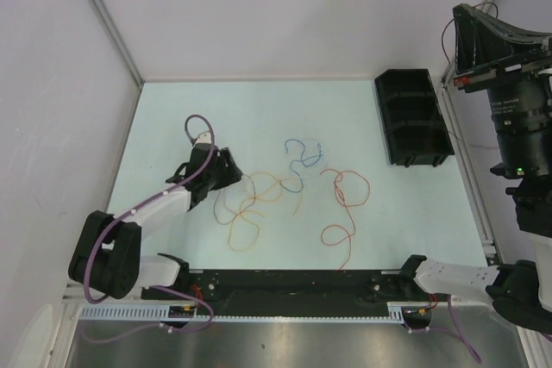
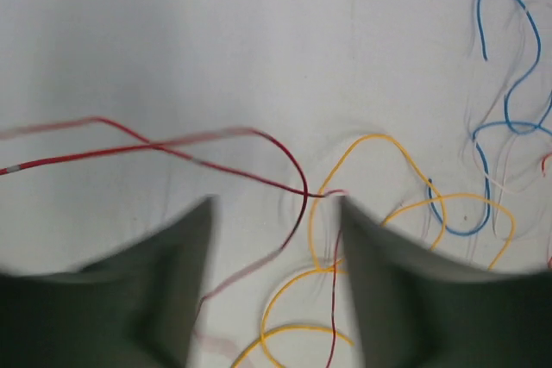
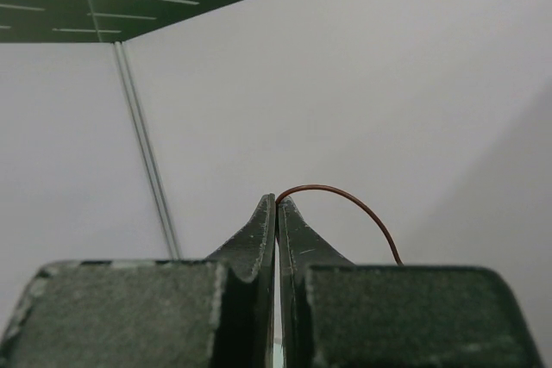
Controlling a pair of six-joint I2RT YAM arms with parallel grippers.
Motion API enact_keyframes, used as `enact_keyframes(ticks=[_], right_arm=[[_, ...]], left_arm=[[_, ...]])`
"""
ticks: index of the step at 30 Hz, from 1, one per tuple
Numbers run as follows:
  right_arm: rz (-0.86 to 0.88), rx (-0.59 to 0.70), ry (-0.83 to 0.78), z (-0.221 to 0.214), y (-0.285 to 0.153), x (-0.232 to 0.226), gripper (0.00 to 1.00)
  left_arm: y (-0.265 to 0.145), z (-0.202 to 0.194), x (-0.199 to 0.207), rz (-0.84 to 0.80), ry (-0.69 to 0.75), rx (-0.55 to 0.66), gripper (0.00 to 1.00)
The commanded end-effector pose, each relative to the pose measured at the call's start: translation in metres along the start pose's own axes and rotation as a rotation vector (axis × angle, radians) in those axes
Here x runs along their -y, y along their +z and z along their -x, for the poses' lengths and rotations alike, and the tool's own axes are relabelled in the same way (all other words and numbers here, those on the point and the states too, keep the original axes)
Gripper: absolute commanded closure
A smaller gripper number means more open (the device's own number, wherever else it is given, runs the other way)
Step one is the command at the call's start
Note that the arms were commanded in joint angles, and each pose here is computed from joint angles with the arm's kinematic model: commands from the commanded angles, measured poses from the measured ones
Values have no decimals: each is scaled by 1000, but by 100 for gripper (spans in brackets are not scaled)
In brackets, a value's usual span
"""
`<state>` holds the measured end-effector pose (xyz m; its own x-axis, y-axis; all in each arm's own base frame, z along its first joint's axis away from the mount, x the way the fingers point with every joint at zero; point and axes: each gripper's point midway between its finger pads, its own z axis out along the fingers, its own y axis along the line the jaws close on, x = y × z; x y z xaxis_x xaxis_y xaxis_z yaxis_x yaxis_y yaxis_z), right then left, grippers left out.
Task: Untangle the cables
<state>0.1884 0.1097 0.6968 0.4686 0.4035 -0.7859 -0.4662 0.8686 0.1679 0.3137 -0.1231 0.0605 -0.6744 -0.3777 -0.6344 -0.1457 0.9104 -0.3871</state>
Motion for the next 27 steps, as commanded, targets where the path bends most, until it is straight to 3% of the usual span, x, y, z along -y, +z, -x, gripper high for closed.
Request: enact_keyframes(ticks=[1,6,13,19,22,23,27], right_arm=[[-85,-90,-88,-41,13,10,100],[-181,-123,-171,-58,13,29,100],[-292,-175,-225,-93,27,64,100],[-368,-262,-215,-138,59,115,100],[-395,-270,-196,-141,73,140,100],[-404,-306,-196,-161,81,150,100],[-460,-351,-211,-171,88,183,100]], left_arm=[[-13,32,37,-82,14,-19,1],[-60,57,56,-136,35,4,0],[-141,52,53,-205,154,6,0],[-161,27,21,-176,205,48,0],[-177,31,32,-271,222,112,0],[-185,36,32,-279,225,157,0],[-193,53,24,-237,216,253,0]])
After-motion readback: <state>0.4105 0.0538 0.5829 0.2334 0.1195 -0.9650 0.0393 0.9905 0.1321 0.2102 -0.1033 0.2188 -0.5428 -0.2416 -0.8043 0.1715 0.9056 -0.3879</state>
